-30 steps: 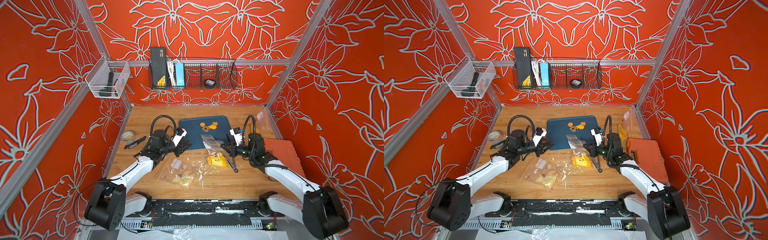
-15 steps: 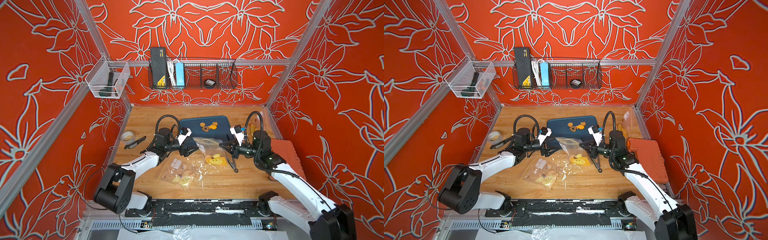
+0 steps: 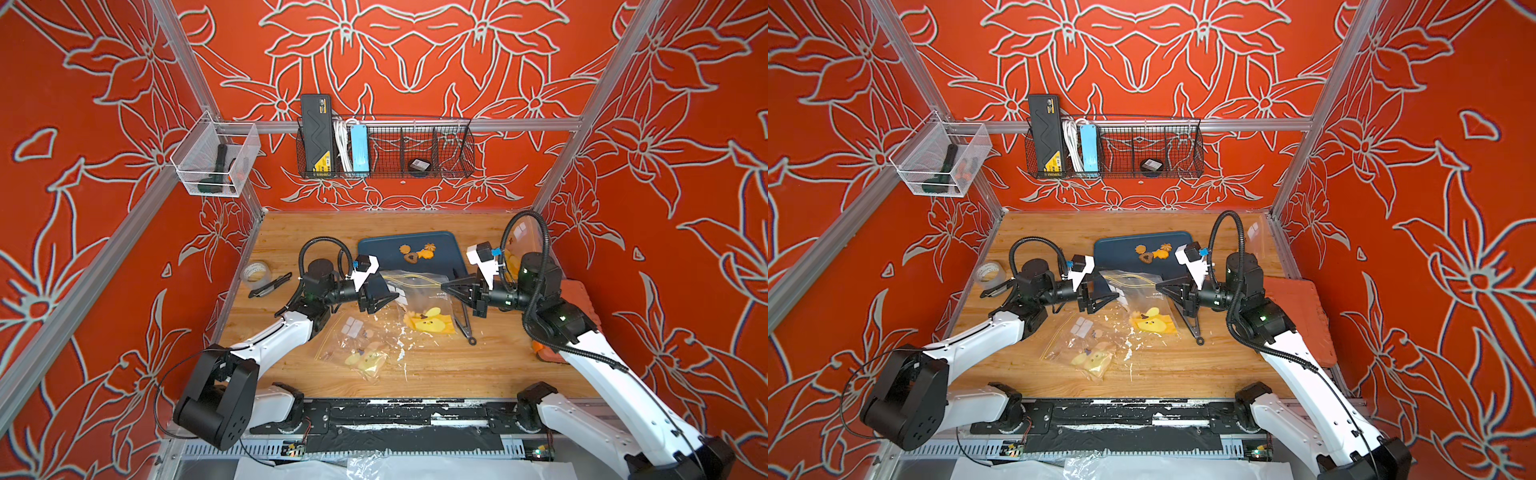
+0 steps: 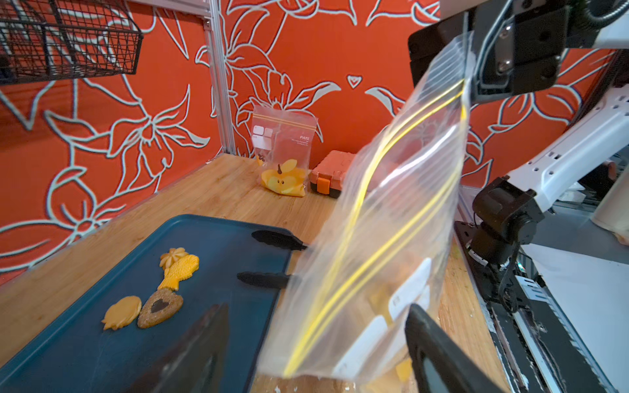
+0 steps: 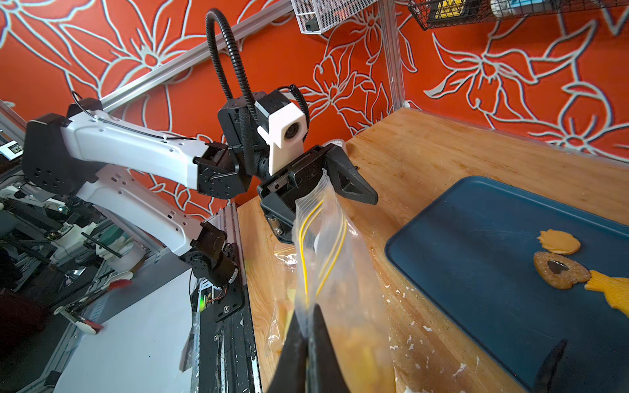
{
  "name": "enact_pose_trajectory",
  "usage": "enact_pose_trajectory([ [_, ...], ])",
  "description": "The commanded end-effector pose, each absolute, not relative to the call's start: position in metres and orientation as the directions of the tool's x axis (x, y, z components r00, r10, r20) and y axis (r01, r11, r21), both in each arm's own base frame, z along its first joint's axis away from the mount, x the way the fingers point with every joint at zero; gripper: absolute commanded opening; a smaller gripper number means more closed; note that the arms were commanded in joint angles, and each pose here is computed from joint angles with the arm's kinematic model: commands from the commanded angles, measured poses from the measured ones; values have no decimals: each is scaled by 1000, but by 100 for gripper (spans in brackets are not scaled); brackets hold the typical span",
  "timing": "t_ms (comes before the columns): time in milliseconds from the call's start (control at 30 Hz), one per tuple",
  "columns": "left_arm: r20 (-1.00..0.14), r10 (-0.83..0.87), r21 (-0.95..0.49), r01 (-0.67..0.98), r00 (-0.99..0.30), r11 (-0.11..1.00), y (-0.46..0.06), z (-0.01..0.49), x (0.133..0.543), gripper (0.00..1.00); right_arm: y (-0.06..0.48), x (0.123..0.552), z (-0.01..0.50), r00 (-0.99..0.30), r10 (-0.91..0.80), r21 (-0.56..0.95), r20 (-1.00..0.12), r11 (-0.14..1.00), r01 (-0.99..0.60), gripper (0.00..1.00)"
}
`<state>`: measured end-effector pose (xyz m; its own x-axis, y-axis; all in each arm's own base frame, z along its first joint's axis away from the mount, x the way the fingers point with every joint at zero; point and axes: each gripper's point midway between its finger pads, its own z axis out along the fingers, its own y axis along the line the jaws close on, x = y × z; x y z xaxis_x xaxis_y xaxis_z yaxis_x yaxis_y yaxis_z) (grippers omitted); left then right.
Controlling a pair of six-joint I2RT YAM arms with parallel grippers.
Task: Put the cookies into a resealable bag to prevent moisture
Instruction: Close the ziploc bag at the center of the board.
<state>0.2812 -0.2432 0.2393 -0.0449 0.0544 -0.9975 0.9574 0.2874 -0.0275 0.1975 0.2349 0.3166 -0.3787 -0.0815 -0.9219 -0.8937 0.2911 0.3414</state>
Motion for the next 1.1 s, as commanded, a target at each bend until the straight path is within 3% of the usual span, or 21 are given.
enact_pose_trajectory([
  [0,-1000,4,16,982,16,187,-247,258,259,74,234,188,331,-329,-86,296,-941,271,-916,0],
  [367,-999,0,42,986,43,160,-247,259,249,35,226,196,333,-312,-61,272,-948,355,-894,0],
  [867,-998,7,58,981,57,183,-245,258,251,17,225,198,320,-333,-81,282,-939,369,-886,0],
  [1067,-998,3,64,981,64,184,-245,260,251,17,225,197,316,-342,-95,285,-935,374,-882,0],
])
